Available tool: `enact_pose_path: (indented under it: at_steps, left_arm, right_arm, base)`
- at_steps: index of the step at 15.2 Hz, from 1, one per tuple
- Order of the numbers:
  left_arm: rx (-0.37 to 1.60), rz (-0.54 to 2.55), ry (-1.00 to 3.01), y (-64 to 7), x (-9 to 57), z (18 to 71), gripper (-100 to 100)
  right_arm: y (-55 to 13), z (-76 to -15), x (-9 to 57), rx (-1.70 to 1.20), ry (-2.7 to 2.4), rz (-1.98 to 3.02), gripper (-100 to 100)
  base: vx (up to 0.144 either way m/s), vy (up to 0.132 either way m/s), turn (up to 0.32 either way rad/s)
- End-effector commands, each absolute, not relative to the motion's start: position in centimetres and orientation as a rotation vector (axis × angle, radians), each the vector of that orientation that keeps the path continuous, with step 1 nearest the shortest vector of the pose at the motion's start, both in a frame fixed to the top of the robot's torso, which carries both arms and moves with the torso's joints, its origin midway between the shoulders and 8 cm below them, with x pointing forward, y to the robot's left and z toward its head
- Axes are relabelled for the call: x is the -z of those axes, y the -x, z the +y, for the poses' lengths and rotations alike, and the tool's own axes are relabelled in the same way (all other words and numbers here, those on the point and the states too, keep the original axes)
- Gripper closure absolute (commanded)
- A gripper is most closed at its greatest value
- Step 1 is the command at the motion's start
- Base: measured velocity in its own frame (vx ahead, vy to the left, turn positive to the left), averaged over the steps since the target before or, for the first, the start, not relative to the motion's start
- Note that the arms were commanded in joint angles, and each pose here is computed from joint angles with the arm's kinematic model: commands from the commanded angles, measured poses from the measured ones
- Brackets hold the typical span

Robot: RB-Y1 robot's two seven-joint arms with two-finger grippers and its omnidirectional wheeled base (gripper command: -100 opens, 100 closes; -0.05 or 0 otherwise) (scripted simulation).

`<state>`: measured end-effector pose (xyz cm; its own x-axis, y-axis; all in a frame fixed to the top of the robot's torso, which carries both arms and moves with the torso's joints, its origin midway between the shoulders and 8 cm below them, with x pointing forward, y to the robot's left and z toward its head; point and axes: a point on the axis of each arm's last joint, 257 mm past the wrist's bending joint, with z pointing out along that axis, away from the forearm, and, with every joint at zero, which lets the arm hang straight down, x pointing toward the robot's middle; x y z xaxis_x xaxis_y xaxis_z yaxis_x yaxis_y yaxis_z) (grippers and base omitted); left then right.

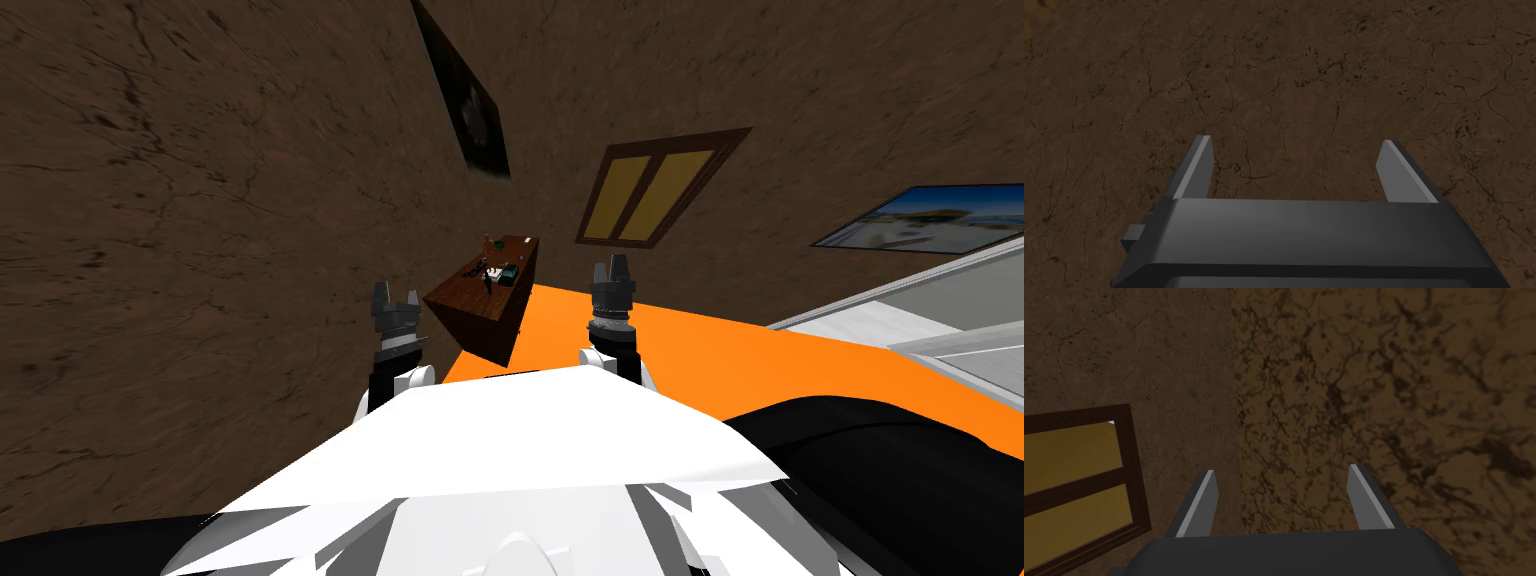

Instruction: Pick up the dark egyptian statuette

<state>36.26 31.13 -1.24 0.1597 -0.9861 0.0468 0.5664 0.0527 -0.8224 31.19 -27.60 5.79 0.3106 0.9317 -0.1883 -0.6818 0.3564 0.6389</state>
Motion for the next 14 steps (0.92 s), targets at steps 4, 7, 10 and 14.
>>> enact_pose_path:
  at_steps: [4, 7, 10, 14]
  left_arm:
    - [1.293, 0.75, 0.778, -36.8, 1.7, 30.5, -100]
    - [1.271, 0.819, 0.757, -37.3, 2.4, 30.3, -100]
    - [1.241, 0.889, 0.742, -37.8, 3.2, 30.3, -100]
    - [1.181, 0.996, 0.732, -38.7, 4.9, 30.5, -100]
  right_arm:
    - [-31.2, -27.6, -5.8, -1.124, -0.494, 0.592, 0]
    - [-31.2, -27.6, -5.8, -1.124, -0.494, 0.592, 0]
    - [-31.2, -27.6, -5.8, -1.124, -0.494, 0.592, 0]
    - [-31.2, -27.6, -5.8, -1.124, -0.494, 0.592, 0]
  base:
    - [0.002, -0.024, -0.017]
    - [0.002, -0.05, -0.028]
    - [0.009, -0.066, -0.035]
    - [0.007, -0.091, -0.049]
